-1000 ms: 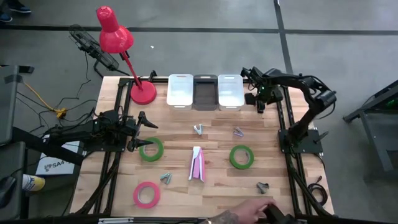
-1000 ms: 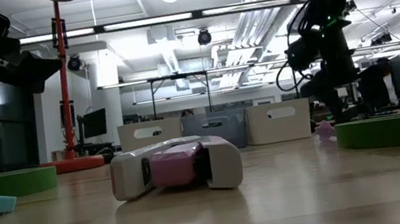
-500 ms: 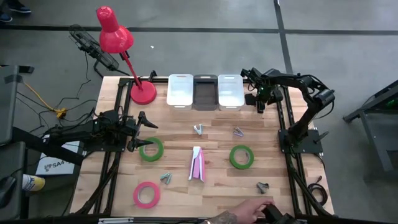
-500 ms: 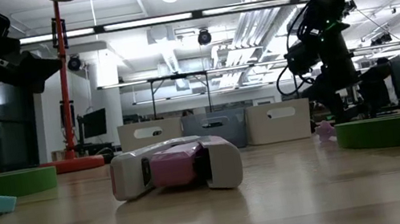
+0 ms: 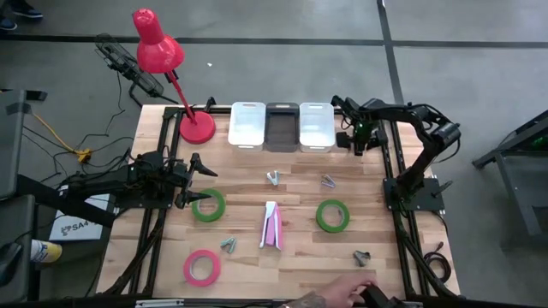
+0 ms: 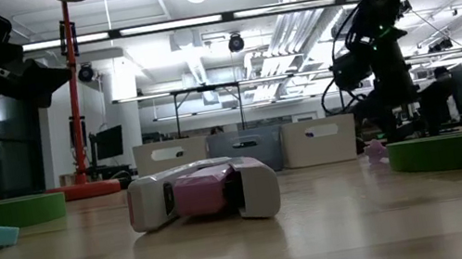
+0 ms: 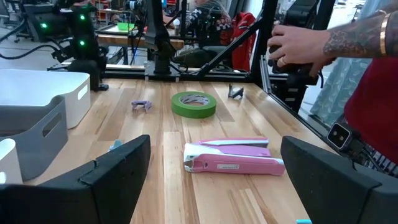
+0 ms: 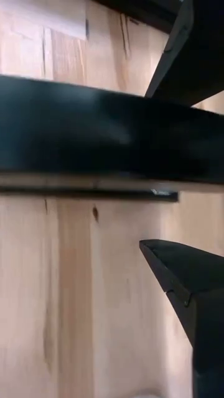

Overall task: Pick and place Stapler, Stapler remover, tape
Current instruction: Put the black stapler into the black bin

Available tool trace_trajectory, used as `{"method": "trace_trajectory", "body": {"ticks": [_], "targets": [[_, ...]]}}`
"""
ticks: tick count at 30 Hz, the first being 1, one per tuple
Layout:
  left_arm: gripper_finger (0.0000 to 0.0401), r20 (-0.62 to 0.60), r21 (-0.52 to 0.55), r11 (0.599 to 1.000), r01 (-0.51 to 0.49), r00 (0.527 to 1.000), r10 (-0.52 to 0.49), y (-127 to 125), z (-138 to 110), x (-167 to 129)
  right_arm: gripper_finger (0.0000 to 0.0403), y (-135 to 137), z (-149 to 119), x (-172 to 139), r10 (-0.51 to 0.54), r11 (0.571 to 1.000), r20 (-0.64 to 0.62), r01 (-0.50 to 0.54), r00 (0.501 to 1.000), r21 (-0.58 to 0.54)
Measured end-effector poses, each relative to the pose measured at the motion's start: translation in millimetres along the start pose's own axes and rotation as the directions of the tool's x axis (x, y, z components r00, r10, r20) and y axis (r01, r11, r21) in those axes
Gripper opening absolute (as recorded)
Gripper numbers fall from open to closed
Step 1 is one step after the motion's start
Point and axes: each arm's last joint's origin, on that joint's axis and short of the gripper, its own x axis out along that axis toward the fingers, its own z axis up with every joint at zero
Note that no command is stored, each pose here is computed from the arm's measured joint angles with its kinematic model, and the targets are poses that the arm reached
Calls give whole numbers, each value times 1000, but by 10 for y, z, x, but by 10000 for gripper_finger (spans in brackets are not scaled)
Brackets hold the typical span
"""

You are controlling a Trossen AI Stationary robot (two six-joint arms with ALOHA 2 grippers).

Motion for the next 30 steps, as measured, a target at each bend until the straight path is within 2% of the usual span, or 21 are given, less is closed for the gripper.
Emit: {"method": "trace_trajectory", "body": {"ticks": [8,12,30], "targets": [[356,0,0,1000,3,1000,-3,-1,1,0,320,-38,-11,53,-12,1000,17,12,1000,17],[356,0,0,1000,3,1000,-3,-1,0,0,305,-37,-6,56,-4,1000,17,3,1000,24],[356,0,0,1000,2,1000,-2,-1,0,0,131,-57,-7,68,4,1000,-8,-4,1000,8]]}}
